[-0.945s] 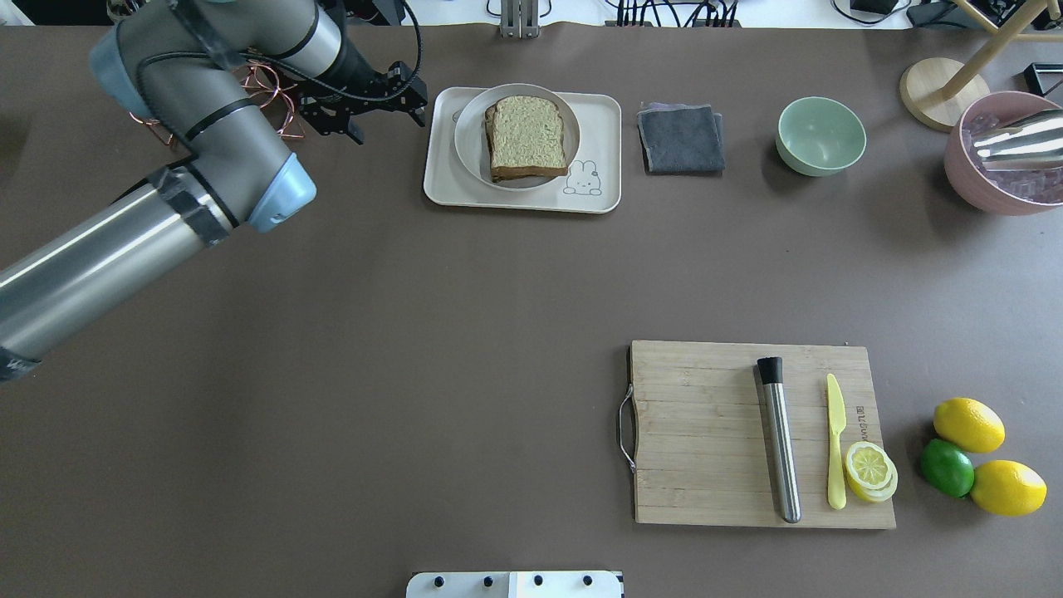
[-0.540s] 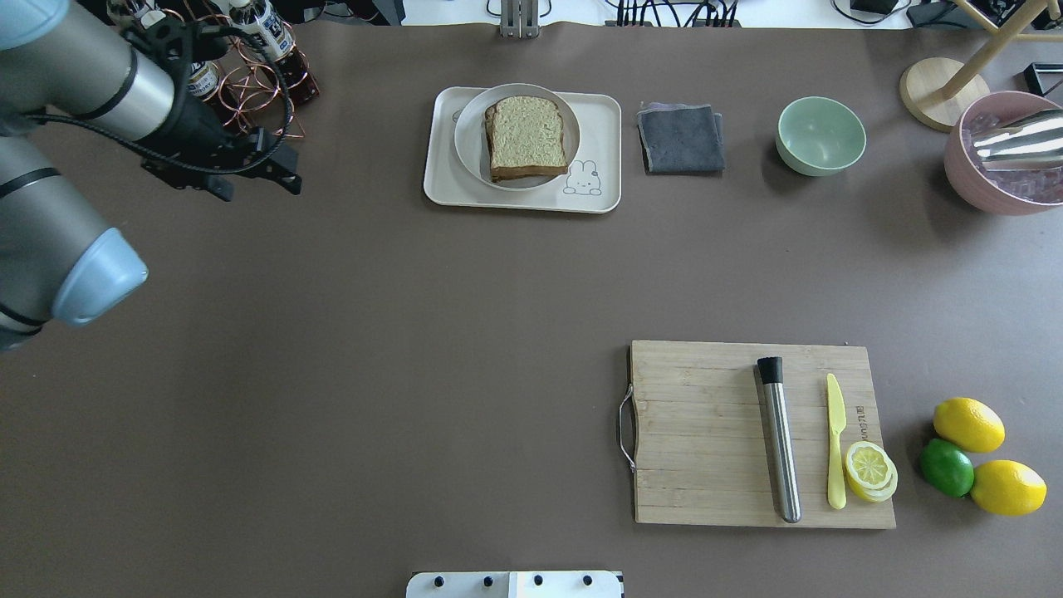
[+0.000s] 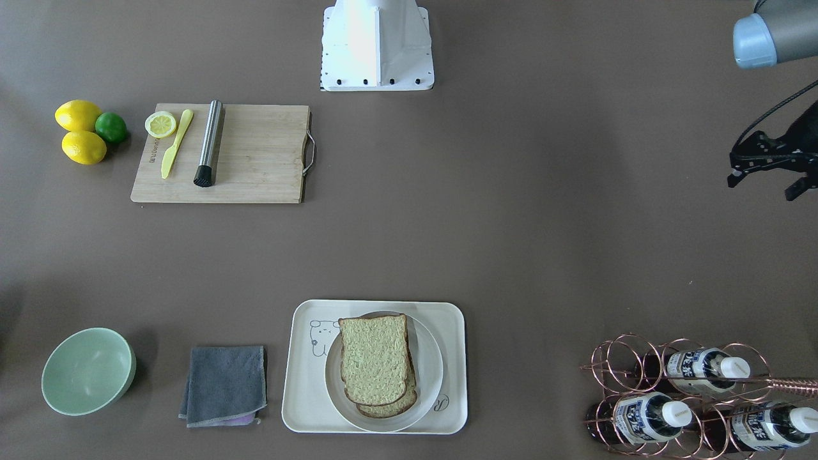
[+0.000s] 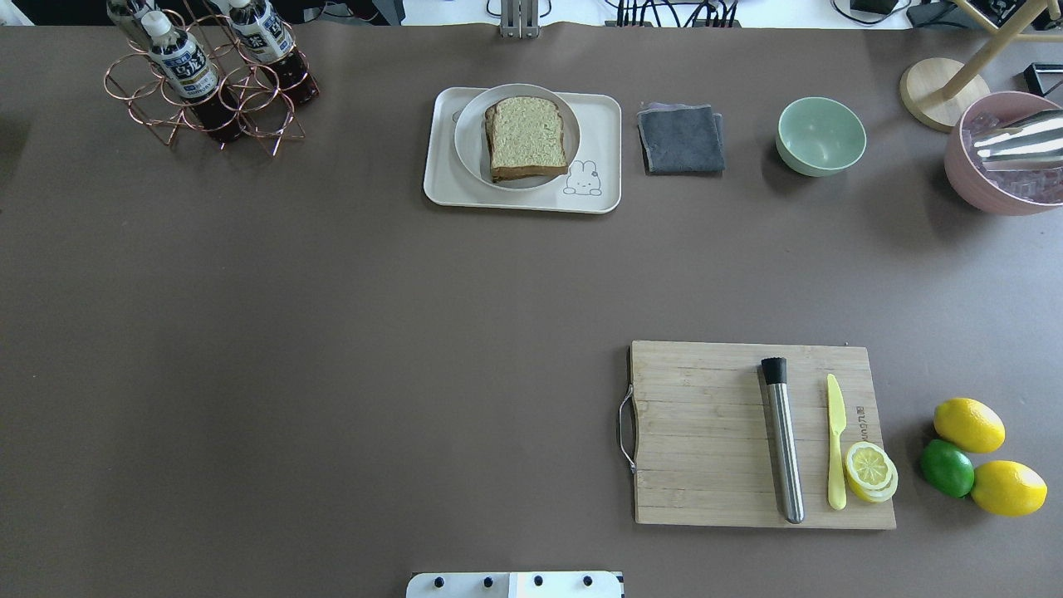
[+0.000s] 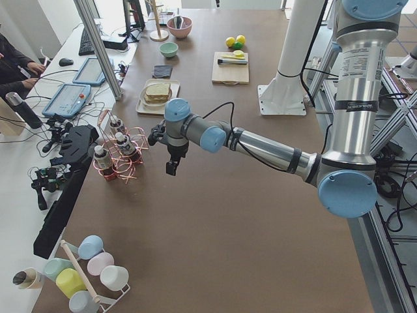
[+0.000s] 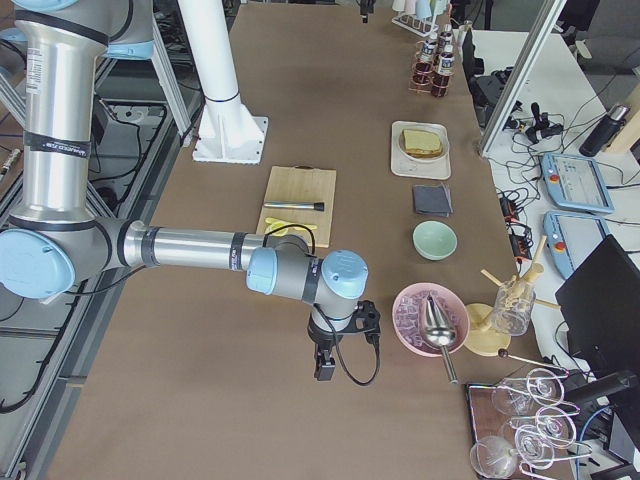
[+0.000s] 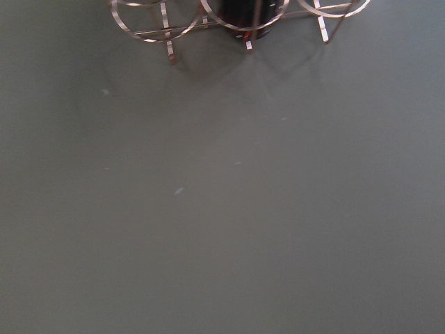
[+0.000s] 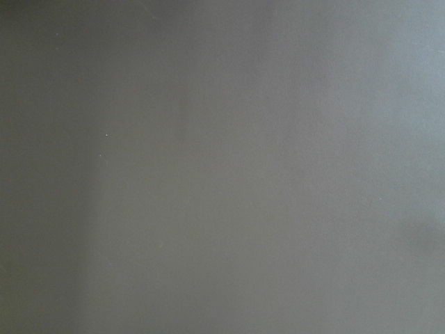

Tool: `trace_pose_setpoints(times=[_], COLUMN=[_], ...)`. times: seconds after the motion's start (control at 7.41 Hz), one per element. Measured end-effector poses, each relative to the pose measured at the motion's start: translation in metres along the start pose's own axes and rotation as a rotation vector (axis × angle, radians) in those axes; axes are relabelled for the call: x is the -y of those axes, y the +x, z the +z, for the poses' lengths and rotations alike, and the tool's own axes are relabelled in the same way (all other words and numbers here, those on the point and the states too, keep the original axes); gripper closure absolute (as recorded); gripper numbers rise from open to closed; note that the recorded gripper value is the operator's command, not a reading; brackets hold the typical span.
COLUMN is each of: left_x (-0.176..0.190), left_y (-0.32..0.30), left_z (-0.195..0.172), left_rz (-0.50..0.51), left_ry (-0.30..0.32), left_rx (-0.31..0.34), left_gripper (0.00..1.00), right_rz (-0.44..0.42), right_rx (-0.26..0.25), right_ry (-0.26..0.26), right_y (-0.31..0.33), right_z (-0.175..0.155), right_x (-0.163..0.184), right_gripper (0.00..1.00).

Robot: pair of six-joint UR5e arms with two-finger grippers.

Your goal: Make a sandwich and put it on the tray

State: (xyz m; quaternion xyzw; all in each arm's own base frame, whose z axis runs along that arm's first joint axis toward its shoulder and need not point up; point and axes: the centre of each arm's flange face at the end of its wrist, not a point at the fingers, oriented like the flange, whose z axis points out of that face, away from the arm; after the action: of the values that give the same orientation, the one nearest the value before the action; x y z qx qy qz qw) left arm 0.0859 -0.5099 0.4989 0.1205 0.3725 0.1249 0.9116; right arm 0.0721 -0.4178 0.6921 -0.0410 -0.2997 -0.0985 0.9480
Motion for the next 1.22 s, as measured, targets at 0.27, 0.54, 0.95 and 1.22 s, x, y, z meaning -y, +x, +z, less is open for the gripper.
trace_pose_setpoints(times=[0.27, 0.54, 0.95, 1.22], left_x=[-0.035, -0.071, -0.099, -0.106], left_y=[-0.107, -0.150, -0.180, -0.189], left_z=[-0.001, 0.008, 0.003, 0.002], left_rz=[0.101, 0.069, -0.050, -0.079], left_ry=[-0.060, -0.150, -0.204, -0.208], left_rx=[0.053, 0.053, 0.045, 0.046], left_gripper=[0.01, 0.01, 0.01, 0.01], right_rz=[0.002, 0.004, 0.007, 0.008], right_rx=[0.000, 0.001, 0.003, 0.004], right_ry=[-0.002, -0.005, -0.008, -0.011], right_y=[0.001, 0.002, 0.003, 0.003], right_z=[0.001, 0.002, 0.004, 0.006], right_x=[0.000, -0.001, -0.003, -0.005], right_gripper=[0.00, 0.00, 0.00, 0.00])
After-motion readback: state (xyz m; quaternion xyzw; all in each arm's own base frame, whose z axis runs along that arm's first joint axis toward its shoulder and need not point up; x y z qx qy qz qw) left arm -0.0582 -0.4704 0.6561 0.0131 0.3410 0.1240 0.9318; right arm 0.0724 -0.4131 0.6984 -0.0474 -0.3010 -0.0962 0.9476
